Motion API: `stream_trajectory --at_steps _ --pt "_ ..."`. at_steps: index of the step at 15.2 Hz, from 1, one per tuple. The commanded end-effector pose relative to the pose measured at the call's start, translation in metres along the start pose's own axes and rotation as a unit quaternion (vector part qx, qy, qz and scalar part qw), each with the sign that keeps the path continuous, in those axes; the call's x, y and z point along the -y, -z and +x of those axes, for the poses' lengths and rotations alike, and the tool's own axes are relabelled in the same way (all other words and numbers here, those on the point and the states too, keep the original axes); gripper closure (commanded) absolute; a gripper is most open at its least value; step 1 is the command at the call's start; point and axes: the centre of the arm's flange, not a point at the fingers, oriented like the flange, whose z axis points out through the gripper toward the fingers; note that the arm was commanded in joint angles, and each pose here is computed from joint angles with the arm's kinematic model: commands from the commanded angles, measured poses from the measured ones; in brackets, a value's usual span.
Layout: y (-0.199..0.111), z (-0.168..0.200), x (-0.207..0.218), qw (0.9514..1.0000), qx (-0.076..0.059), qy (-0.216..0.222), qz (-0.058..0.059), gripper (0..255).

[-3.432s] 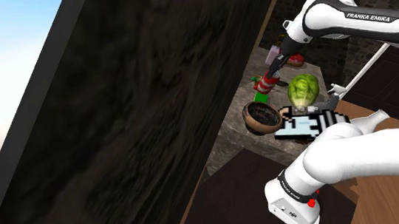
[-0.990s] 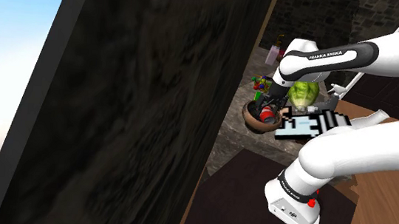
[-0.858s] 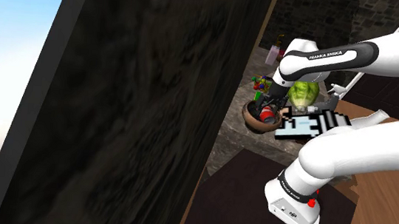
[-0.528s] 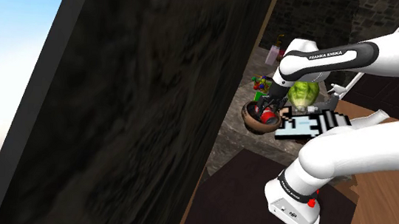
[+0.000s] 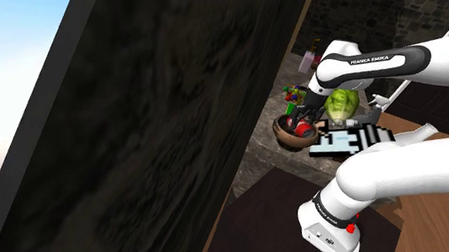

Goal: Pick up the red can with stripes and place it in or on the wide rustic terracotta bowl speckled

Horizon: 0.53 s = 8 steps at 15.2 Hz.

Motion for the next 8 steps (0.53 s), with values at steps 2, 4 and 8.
stream_trajectory --at_steps 2,4,8 --pt "0.015 -0.002 0.002 1.0 0.0 0.0 0.0 255" --pt "0.025 -0.003 0.003 1.0 0.0 0.0 0.0 255" --pt "0.046 -0.006 0.005 1.0 0.0 0.0 0.0 255"
